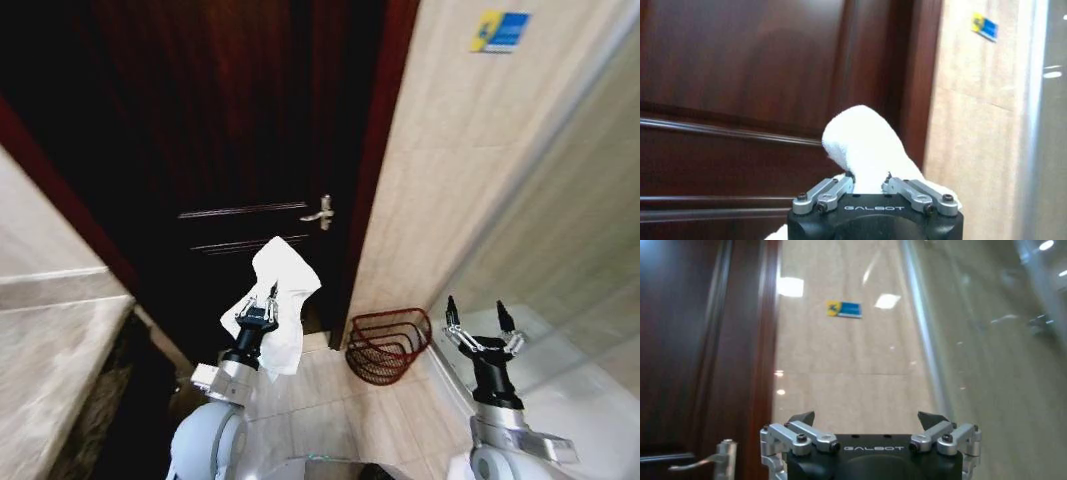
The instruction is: Discard the used towel into the hamper.
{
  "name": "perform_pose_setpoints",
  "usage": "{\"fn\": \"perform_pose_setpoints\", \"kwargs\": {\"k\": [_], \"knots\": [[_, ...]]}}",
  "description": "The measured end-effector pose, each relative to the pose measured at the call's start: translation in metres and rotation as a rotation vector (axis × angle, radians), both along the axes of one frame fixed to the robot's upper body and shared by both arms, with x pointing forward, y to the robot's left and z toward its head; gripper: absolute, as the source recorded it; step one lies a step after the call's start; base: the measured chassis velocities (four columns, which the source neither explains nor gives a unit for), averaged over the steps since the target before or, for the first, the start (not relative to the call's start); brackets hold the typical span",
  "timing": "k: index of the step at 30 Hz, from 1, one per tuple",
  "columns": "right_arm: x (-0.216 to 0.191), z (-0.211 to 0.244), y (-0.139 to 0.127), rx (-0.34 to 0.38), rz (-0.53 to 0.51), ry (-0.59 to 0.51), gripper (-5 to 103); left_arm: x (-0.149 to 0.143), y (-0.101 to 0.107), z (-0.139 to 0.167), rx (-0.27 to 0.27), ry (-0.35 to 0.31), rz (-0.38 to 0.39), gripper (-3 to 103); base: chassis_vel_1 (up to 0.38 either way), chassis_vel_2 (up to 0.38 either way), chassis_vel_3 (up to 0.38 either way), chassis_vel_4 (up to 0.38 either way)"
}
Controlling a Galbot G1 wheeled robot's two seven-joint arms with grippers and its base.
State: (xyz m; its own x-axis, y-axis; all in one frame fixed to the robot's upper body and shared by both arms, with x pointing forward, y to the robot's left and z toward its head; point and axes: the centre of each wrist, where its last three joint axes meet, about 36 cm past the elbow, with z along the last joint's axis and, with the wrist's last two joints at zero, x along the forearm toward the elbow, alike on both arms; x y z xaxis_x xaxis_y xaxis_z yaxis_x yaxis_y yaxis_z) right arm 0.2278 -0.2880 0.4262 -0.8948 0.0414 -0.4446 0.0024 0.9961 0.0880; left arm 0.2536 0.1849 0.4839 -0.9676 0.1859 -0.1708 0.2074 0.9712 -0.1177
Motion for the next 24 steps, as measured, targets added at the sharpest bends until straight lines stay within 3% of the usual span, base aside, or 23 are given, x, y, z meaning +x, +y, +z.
{"fn": "perform_pose_setpoints", "kwargs": {"k": [20, 24], "knots": [[-0.003, 0.0, -0.003, -0.007, -0.008, -0.013, 100, 0.005, -0.001, -0.011, -0.012, 0.013, -0.007, 12, -0.178, -0.178, -0.078, -0.073], [-0.002, -0.002, -0.002, -0.015, 0.021, -0.041, 100, 0.02, -0.004, -0.038, -0.027, 0.066, -0.012, 12, -0.1, -0.1, -0.151, -0.134]]}}
